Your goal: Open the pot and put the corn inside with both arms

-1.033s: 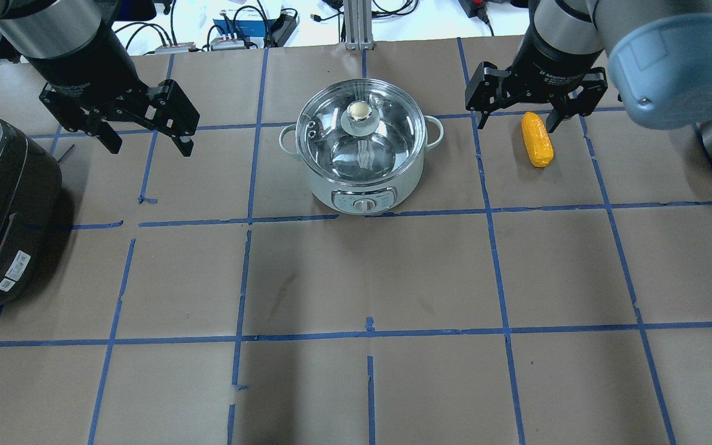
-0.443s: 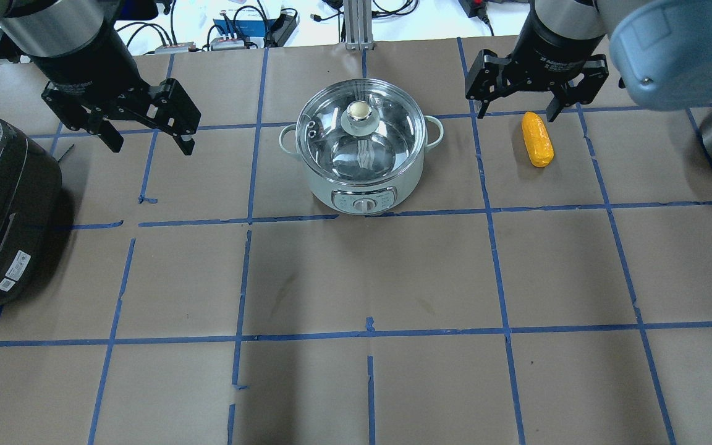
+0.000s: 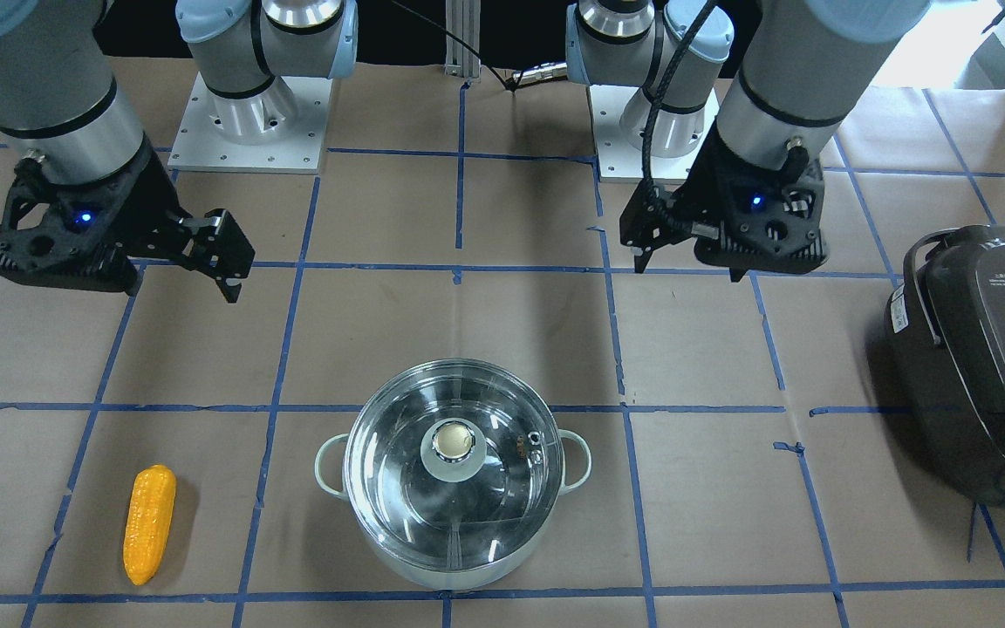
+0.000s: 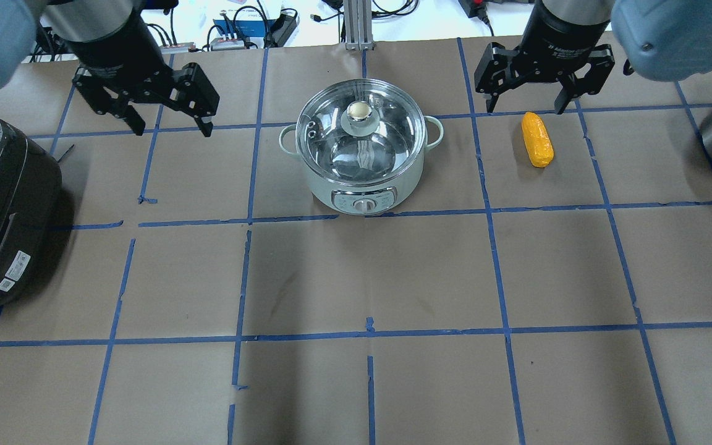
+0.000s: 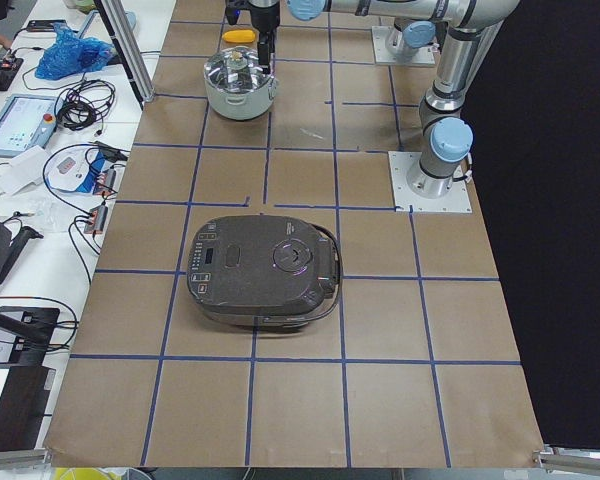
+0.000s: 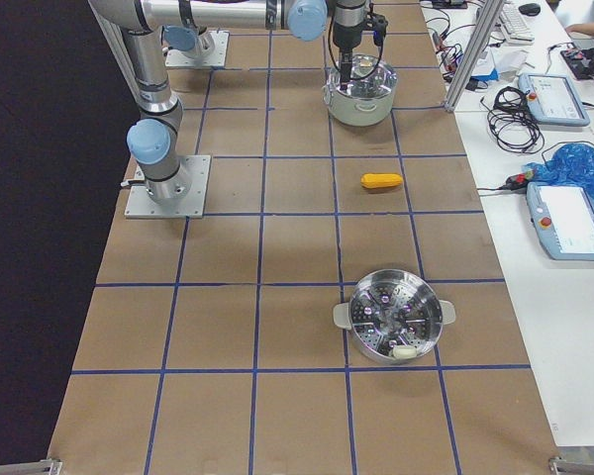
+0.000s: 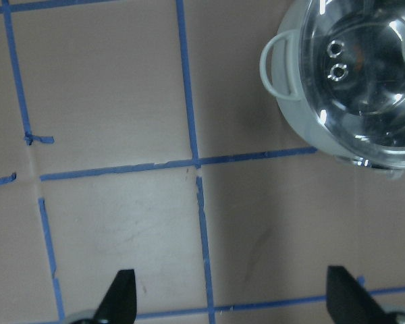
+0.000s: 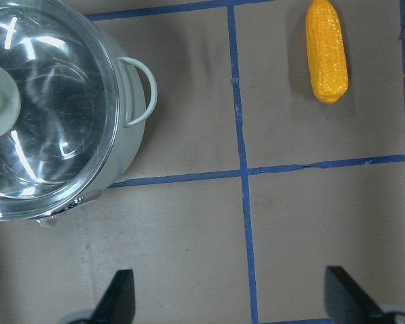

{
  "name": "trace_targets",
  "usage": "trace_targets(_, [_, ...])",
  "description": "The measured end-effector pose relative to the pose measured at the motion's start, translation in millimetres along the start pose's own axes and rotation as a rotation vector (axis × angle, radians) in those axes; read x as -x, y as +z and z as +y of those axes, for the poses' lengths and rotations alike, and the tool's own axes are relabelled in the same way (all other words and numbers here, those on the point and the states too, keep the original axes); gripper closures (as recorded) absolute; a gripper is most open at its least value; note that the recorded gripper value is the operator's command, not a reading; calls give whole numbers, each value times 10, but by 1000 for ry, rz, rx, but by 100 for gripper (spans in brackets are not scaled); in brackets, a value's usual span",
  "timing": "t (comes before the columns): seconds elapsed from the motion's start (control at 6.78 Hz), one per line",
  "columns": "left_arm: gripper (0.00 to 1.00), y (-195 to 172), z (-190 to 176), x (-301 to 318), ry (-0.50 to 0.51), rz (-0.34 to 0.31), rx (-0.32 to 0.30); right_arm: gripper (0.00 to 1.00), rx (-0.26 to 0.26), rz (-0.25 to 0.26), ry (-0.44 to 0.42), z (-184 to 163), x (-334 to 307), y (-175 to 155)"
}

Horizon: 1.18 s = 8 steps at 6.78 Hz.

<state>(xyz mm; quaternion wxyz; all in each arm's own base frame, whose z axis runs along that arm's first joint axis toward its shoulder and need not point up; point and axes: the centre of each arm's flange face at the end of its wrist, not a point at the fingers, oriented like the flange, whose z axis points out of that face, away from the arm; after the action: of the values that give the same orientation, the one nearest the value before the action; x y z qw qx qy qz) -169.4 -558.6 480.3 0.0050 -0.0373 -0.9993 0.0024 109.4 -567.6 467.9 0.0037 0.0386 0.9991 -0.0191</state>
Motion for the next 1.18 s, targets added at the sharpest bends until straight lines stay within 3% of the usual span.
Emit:
trace_targets(0.3, [0,253,-400,-569,-54,53,-32,6,34,8,-40,-662,-396,496])
trace_targets(0.59, [0,624,-693,-1147,-102,132,-69,9,17,33,-102,-1240,-643,1463])
trace_targets(0.89, [0,1083,-857,-1564,-146,154,-86,15,-24,40,-140,-1360,-896,2442])
trace_targets(1.18, [6,1288,-913,-1677,-157,151,-87,63,-30,39,-166,-1263,-949,2842])
